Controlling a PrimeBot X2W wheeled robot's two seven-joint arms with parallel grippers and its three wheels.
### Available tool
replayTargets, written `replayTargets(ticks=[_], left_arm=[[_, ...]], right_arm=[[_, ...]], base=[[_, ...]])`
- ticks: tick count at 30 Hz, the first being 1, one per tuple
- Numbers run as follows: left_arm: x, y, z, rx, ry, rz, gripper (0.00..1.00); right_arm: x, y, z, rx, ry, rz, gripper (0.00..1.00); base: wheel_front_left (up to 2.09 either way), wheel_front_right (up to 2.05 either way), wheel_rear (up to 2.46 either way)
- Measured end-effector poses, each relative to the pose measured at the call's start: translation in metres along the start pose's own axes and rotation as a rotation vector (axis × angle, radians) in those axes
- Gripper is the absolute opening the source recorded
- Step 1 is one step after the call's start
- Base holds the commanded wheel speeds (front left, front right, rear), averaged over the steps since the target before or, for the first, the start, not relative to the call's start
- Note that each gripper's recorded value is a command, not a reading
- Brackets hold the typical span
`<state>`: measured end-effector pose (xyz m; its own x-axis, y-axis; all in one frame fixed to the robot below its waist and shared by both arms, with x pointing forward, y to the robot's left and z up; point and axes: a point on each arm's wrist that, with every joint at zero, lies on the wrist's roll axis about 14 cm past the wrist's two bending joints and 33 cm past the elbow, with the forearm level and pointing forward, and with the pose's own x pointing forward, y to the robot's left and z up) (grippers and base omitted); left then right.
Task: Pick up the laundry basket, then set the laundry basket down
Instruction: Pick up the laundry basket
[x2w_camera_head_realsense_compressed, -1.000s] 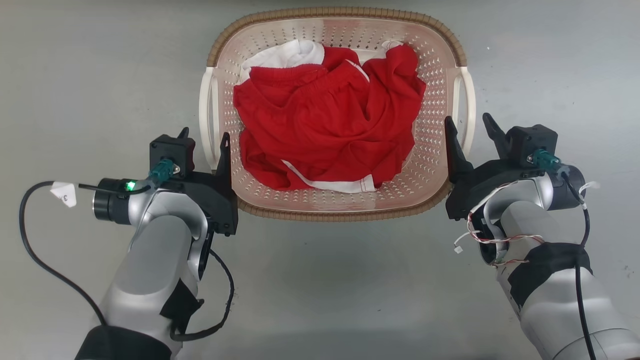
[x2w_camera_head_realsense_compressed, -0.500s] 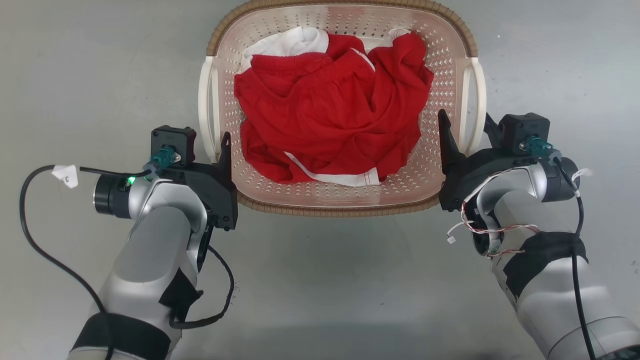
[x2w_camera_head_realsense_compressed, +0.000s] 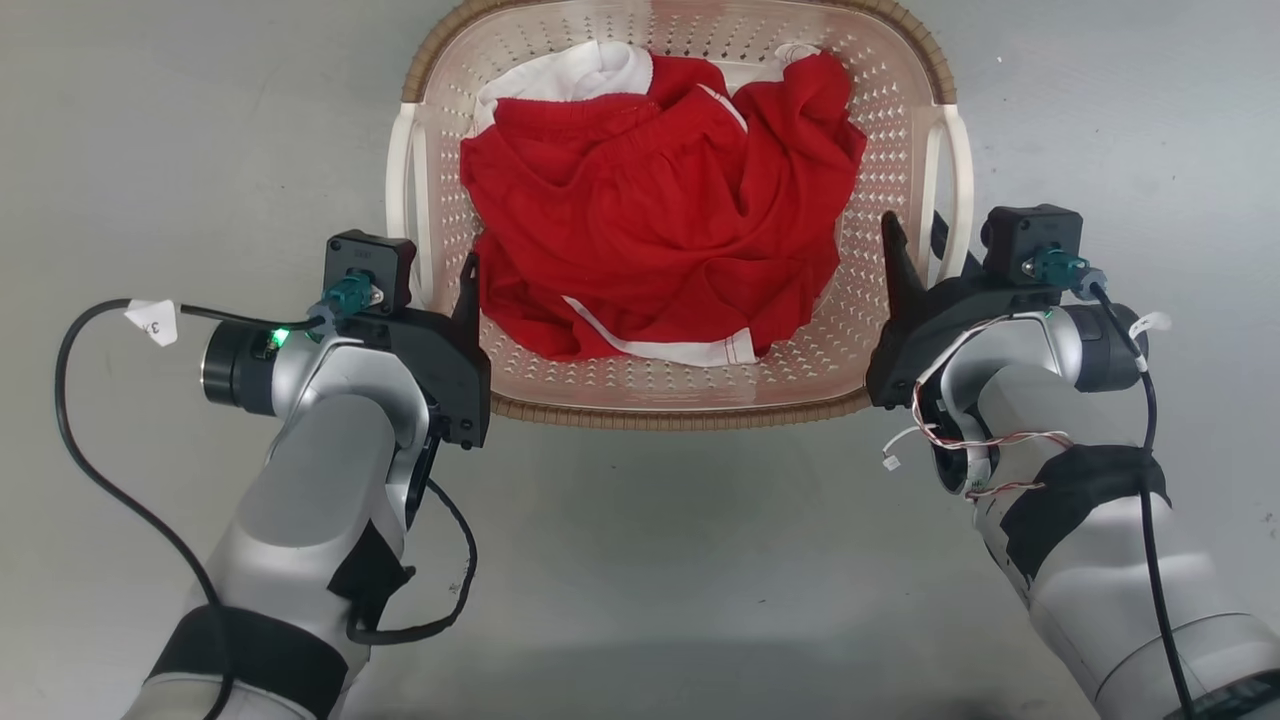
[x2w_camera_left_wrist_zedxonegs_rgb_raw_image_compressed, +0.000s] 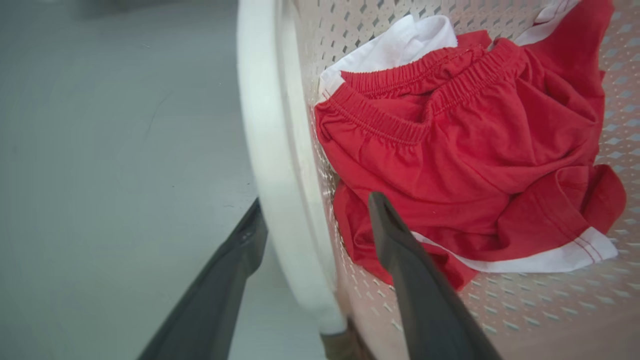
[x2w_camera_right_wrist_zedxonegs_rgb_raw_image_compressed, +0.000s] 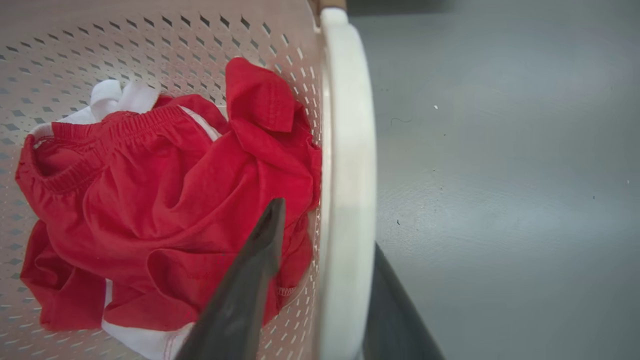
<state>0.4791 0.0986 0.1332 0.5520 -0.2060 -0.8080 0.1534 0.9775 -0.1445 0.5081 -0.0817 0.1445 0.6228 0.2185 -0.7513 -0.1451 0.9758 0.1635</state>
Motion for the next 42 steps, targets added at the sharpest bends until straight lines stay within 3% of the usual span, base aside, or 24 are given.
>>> replayTargets(ticks=[4,8,9,10,26,42], left_arm=[[0.001,-0.003,-0.001,0.004,0.008,-0.008,0.48],[0.002,-0.001,-0.002,0.005,0.01,-0.001,0.16],[0.002,0.0,-0.002,0.007,0.012,0.003,0.04],[0.002,-0.001,-0.001,0.004,0.012,0.002,0.0],[-0.008,-0.006,0.004,0.015,0.015,0.0,0.0],[-0.052,-0.016,0.0,-0.002,0.016,0.008,0.0]], right_arm=[[0.001,0.0,-0.001,-0.004,0.013,-0.001,0.32],[0.001,-0.001,-0.002,0.003,0.025,-0.005,0.17],[0.001,-0.001,-0.004,0.001,0.03,-0.008,0.07],[0.001,-0.001,-0.004,-0.001,0.033,-0.007,0.0],[-0.012,0.002,-0.005,-0.001,0.064,-0.008,0.0],[-0.057,0.013,-0.003,0.016,0.066,-0.005,0.0]], base=[[0.0,0.0,0.0],[0.0,0.0,0.0],[0.0,0.0,0.0],[0.0,0.0,0.0],[0.0,0.0,0.0],[0.0,0.0,0.0]])
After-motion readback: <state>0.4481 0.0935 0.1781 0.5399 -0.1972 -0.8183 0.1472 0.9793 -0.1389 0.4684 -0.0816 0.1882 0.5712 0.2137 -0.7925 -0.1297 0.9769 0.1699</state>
